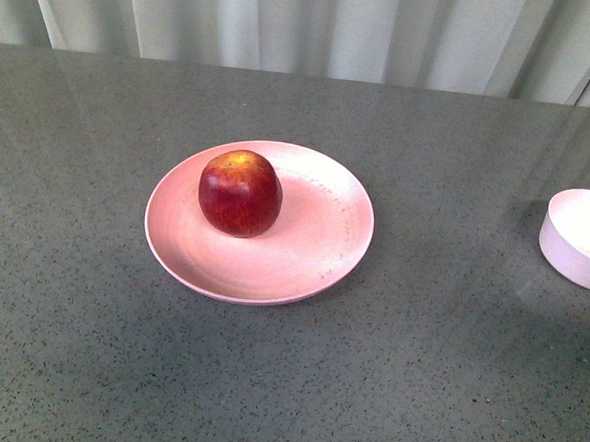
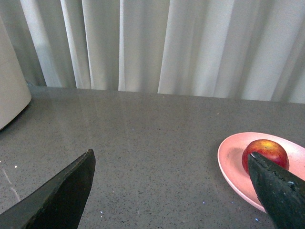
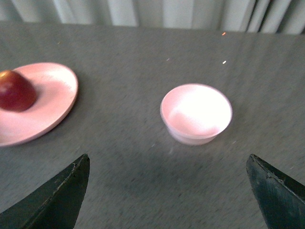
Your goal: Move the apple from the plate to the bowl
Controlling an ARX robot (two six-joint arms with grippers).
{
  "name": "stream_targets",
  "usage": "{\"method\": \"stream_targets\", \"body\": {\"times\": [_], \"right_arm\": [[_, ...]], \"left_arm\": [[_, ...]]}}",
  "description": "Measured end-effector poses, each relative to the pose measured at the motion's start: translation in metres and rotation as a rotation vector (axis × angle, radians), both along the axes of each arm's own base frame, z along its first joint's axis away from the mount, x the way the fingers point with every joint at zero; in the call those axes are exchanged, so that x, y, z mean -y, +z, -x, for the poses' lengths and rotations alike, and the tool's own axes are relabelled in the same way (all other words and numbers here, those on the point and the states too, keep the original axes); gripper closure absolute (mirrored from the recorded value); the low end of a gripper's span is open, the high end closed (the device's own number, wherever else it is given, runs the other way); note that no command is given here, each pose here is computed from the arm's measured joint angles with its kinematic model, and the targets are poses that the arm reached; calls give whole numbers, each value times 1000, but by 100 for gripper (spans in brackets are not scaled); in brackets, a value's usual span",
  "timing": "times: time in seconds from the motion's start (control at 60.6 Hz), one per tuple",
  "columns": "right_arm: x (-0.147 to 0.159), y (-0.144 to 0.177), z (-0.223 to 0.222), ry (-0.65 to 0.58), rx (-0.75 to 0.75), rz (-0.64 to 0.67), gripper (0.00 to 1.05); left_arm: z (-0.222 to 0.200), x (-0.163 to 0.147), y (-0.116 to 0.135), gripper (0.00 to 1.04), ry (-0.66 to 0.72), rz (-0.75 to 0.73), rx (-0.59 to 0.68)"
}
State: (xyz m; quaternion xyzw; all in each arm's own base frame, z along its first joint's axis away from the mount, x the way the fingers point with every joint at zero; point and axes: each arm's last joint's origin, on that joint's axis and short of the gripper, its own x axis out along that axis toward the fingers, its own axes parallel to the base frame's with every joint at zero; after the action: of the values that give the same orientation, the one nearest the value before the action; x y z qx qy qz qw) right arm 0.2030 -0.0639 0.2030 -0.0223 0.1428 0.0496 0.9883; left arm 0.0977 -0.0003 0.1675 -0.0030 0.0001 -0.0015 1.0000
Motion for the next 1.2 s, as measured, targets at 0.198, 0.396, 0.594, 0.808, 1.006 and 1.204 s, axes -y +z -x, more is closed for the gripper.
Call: {"method": "stream_targets", "body": {"times": [0.198, 0.396, 0.594, 0.808, 1.006, 1.204], "right_arm": [[29, -40, -70, -63, -179, -42, 9], [38, -81, -112, -92, -327, -96, 9], [39, -93, -135, -125, -367, -116, 9], [33, -108, -146, -148, -418, -125, 29], [28, -110, -148, -153, -436, -125, 57], [23, -113, -148, -156, -458, -148, 85]], "left_arm": [[0, 0, 0, 9, 0, 0, 0], [0, 0, 0, 9, 0, 0, 0], [0, 0, 0, 9, 0, 0, 0], [0, 0, 0, 9, 0, 0, 0], [0, 0, 0, 9, 0, 0, 0], [0, 0, 0, 9, 0, 0, 0]]}}
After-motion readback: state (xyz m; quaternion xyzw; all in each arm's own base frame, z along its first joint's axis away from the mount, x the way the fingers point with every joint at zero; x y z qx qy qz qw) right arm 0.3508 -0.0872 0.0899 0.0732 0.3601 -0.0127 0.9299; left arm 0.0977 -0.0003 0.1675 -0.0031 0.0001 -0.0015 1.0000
